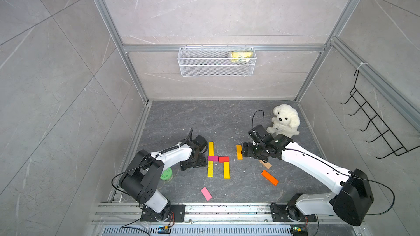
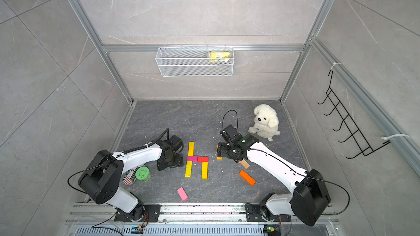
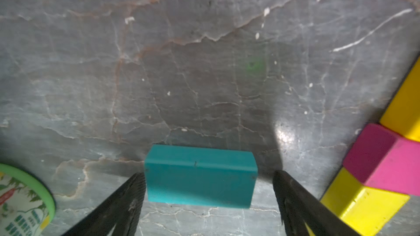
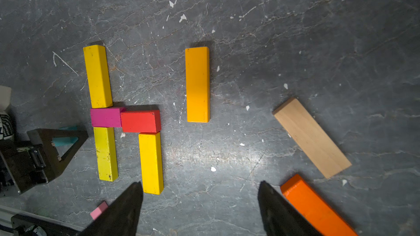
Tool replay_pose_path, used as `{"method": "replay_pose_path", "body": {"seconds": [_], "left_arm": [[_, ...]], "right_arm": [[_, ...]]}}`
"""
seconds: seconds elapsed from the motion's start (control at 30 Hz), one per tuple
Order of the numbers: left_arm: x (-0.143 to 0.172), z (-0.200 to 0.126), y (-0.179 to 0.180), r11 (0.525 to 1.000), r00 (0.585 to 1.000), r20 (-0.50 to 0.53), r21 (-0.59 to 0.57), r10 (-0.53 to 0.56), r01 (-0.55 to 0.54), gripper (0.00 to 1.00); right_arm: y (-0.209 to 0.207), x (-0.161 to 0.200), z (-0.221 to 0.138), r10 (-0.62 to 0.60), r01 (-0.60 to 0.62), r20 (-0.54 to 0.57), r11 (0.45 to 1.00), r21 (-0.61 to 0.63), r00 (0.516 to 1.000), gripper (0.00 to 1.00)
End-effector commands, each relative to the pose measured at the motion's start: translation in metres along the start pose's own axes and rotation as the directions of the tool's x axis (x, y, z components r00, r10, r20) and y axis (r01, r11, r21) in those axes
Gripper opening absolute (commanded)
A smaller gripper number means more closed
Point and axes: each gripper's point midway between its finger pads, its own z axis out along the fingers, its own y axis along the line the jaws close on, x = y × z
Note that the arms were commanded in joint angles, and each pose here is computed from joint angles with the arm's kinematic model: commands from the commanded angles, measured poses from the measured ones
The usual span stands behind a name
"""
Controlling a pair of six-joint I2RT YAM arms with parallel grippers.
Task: Assemble the letter h with building blocks
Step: Pick up the building block from the center of the board.
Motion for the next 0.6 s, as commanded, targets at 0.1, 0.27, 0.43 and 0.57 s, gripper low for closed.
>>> {"method": "replay_pose_path", "body": {"seconds": [0.1,0.27,0.43,0.57], "left_arm": [[-0.006,0.003,0.000,1.000,1.000,-0.014,0.017,0.011,-0.011,0.83],[-0.005,0.011,0.003,1.000,0.999,-0.049,0.017,-0.010,0.011,0.71],[-0.005,0.009,0.005,1.000,0.999,-0.048,0.011,-0.013,0.014,0.63],[-0.009,-0.006,0.014,1.000,1.000,-0.014,-0.021,-0.010,0.010,0.55]], "right_arm": [[-0.006,0.009,-0.003,0.032,-0.032,-0.012,0.999,-0.002,0.999,0.80],[-0.006,0.009,-0.009,0.043,-0.043,0.000,0.999,-0.013,0.999,0.70],[-0.011,0.013,-0.016,0.050,-0.050,0.007,0.999,-0.013,0.999,0.63],[-0.016,0.016,-0.022,0.062,-0.062,0.021,0.998,-0.010,0.998,0.62]]}}
